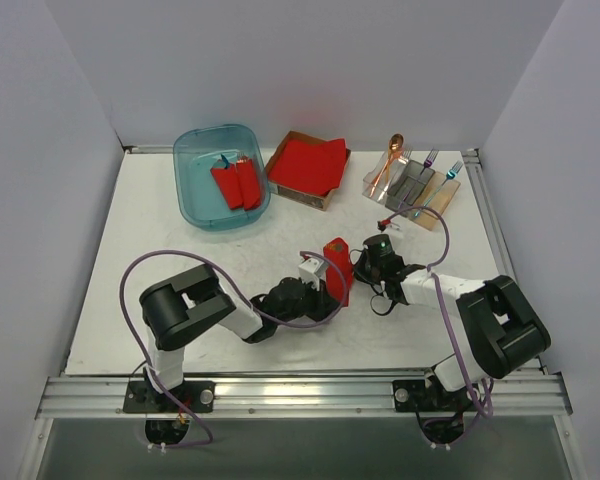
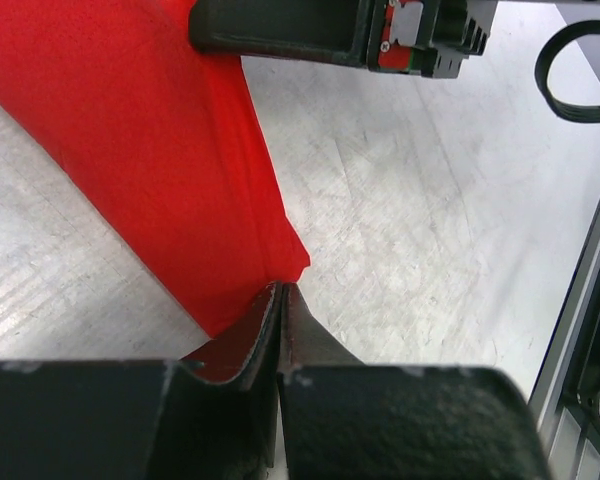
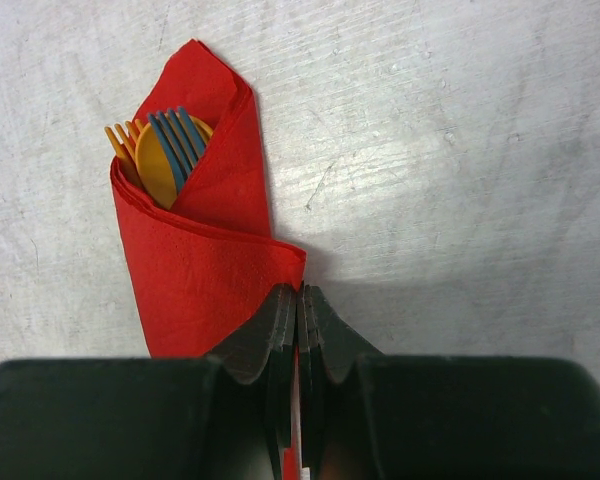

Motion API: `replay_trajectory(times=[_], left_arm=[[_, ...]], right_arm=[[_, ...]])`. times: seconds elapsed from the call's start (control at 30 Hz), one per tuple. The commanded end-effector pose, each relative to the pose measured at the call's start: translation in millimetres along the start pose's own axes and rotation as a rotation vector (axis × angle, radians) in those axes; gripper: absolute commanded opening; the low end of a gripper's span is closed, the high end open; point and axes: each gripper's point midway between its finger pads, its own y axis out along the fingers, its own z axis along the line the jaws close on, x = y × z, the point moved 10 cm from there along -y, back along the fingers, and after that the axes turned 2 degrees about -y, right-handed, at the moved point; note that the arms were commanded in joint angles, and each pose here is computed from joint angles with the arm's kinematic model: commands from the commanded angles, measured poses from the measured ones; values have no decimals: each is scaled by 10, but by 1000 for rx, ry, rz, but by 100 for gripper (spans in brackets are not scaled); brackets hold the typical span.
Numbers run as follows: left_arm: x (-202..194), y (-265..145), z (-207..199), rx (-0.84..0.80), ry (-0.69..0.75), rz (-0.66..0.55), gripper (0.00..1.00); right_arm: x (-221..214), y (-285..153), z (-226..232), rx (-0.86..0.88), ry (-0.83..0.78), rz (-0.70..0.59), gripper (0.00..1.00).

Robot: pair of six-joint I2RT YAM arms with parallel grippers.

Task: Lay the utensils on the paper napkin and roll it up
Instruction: Adjust the napkin at the center of the board.

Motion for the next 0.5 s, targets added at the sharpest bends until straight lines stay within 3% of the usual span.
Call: replay_trajectory(times=[0.0, 0.17, 0.47], left_arm=[[-159, -71, 74, 47, 14, 45, 7], [-85, -116, 30, 62, 35, 51, 7], [320, -208, -174, 133, 98, 31, 18]], right_arm=[[96, -41, 23, -4, 16, -49, 0], [98, -39, 24, -4, 15, -49, 0], [120, -49, 34, -3, 14, -57, 0]])
